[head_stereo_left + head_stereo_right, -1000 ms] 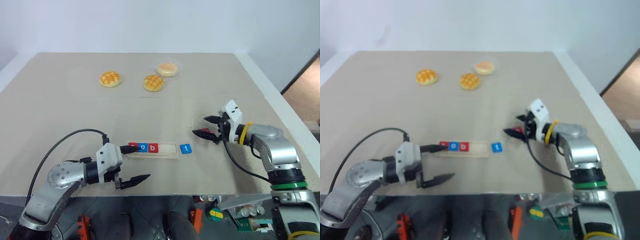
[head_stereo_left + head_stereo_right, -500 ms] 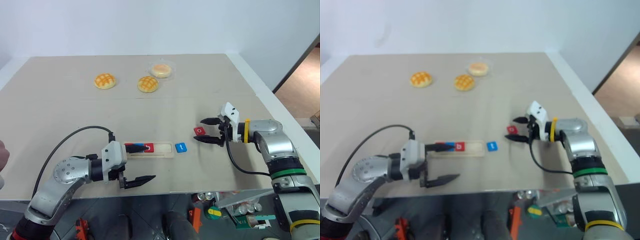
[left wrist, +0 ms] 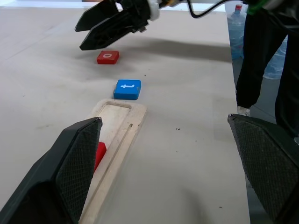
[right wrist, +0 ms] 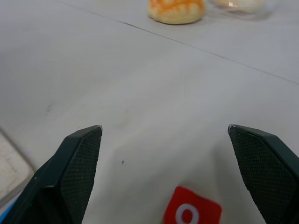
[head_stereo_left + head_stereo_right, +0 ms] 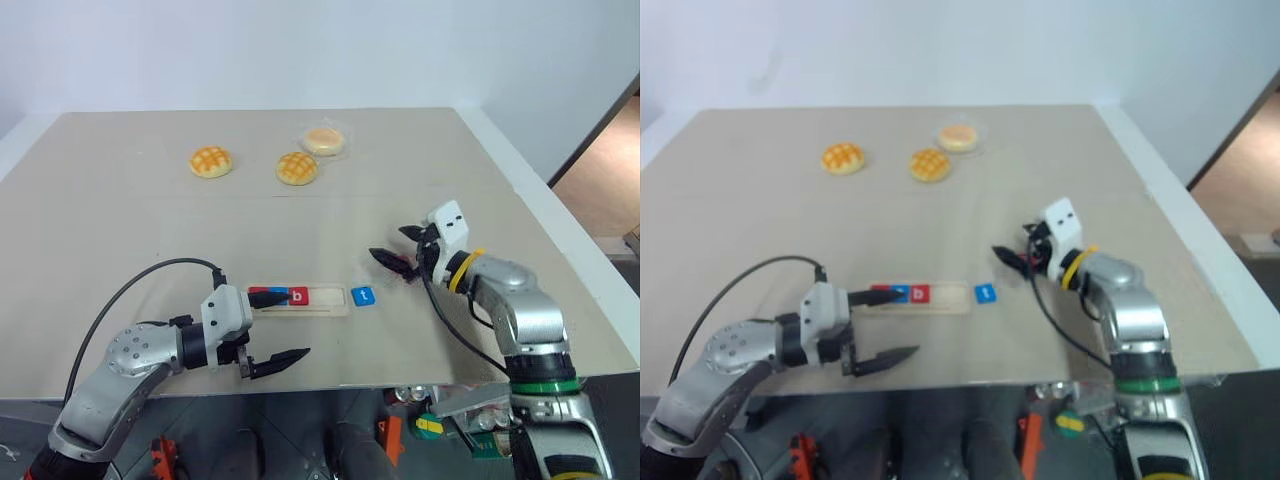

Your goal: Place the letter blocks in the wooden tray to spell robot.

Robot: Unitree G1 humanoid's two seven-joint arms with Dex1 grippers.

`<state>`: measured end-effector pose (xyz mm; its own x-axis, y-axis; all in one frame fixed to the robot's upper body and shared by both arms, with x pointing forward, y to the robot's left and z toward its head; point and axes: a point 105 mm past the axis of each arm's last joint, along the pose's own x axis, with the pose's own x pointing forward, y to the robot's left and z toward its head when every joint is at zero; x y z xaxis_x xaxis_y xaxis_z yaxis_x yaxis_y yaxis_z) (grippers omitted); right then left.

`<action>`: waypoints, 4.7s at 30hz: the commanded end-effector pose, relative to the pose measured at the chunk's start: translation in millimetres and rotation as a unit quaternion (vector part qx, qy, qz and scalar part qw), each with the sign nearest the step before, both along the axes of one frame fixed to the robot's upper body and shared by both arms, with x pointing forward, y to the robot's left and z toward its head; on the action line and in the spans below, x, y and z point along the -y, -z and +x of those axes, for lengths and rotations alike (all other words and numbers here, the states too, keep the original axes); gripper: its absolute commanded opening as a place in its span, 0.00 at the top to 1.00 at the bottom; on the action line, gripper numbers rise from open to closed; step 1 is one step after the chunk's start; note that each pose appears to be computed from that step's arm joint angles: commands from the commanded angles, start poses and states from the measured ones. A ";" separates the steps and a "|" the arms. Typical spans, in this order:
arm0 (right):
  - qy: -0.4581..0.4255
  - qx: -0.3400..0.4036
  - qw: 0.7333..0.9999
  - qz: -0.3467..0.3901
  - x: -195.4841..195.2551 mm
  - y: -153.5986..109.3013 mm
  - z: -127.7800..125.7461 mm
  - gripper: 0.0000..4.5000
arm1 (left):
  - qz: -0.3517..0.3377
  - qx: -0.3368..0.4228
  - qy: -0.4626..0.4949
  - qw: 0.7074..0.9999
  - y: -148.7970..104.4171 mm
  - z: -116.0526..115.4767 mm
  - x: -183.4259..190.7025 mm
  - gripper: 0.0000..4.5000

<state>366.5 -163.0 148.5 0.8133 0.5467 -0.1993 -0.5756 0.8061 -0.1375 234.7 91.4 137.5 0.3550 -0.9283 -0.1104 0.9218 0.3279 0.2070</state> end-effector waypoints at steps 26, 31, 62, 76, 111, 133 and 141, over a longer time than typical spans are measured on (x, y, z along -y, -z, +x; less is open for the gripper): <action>0.272 -0.021 0.961 0.057 13.6 39.4 -3.7 0.35 | -0.064 -0.010 -0.031 0.997 -18.9 6.3 6.4 0.00; 0.287 -0.021 0.957 0.045 11.7 44.6 -11.5 0.72 | -0.061 -0.010 -0.032 0.998 -18.2 6.6 6.5 0.00; 0.266 -0.044 0.959 0.084 -6.1 -5.8 -76.1 0.00 | -0.035 -0.024 -0.010 0.999 -11.1 7.3 6.7 0.00; -0.169 -0.035 0.983 -0.062 12.6 -7.9 -55.0 0.00 | -0.034 0.001 0.022 0.999 -13.5 10.4 15.3 0.00; -0.216 -0.146 0.958 -0.121 35.7 51.0 -68.7 0.06 | -0.023 0.000 0.007 1.000 -6.1 11.0 10.3 0.00; -0.136 -0.087 0.983 -0.090 7.3 10.2 -66.7 0.73 | -0.028 0.004 -0.021 0.999 -4.9 22.5 5.6 0.00; -0.265 -0.014 0.959 -0.104 -64.1 -40.6 -39.7 0.73 | -0.051 -0.002 -0.130 0.990 -5.6 41.3 -12.3 0.00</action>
